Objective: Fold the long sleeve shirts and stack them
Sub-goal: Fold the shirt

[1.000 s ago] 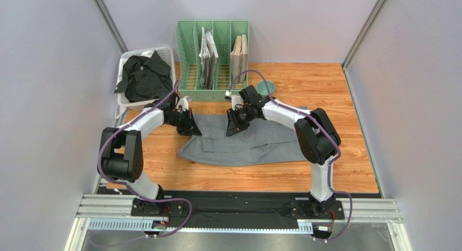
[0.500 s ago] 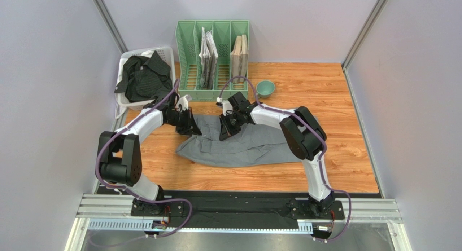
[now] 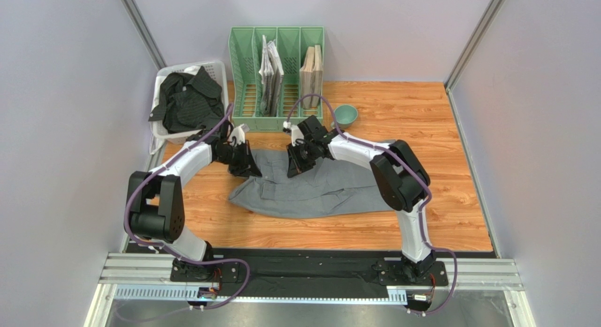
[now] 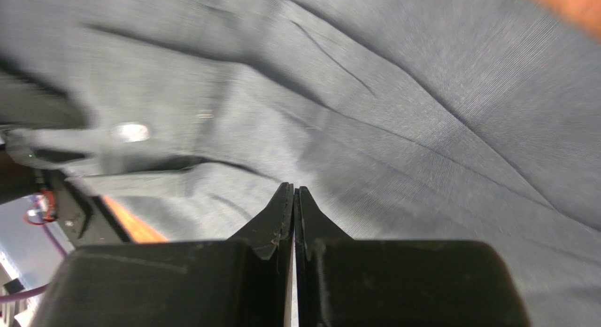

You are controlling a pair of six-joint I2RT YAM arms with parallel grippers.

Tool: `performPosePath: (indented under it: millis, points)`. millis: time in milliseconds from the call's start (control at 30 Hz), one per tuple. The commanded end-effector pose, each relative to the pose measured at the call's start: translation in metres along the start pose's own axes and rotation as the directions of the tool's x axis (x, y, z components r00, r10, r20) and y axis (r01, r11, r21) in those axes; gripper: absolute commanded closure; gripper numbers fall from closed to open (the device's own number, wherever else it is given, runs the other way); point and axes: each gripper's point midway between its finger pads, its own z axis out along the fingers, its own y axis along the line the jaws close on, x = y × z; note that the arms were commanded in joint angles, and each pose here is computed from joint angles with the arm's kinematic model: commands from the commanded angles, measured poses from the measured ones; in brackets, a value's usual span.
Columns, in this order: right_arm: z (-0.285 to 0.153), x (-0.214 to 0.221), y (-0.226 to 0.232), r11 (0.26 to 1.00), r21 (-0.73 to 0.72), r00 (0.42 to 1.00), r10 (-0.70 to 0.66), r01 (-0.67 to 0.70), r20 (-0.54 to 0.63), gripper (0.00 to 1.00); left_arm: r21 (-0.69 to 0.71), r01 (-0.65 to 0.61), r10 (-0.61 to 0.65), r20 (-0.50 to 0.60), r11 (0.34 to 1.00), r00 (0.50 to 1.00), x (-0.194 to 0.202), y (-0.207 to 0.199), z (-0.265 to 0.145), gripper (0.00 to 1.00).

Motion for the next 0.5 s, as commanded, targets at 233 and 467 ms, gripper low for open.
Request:
performPosePath:
  millis: [233, 467]
  points:
    - [-0.008, -0.007, 0.018, 0.999, -0.041, 1.0, -0.004, 0.003, -0.011, 0.96, -0.042, -0.077, 0.079, 0.051, 0.996, 0.996, -0.015, -0.017, -0.02, 1.0]
    - [-0.079, 0.004, 0.025, 0.998, -0.07, 1.0, -0.004, 0.005, 0.004, 0.94, -0.069, -0.094, 0.098, 0.061, 0.993, 0.993, -0.016, -0.022, -0.027, 1.0]
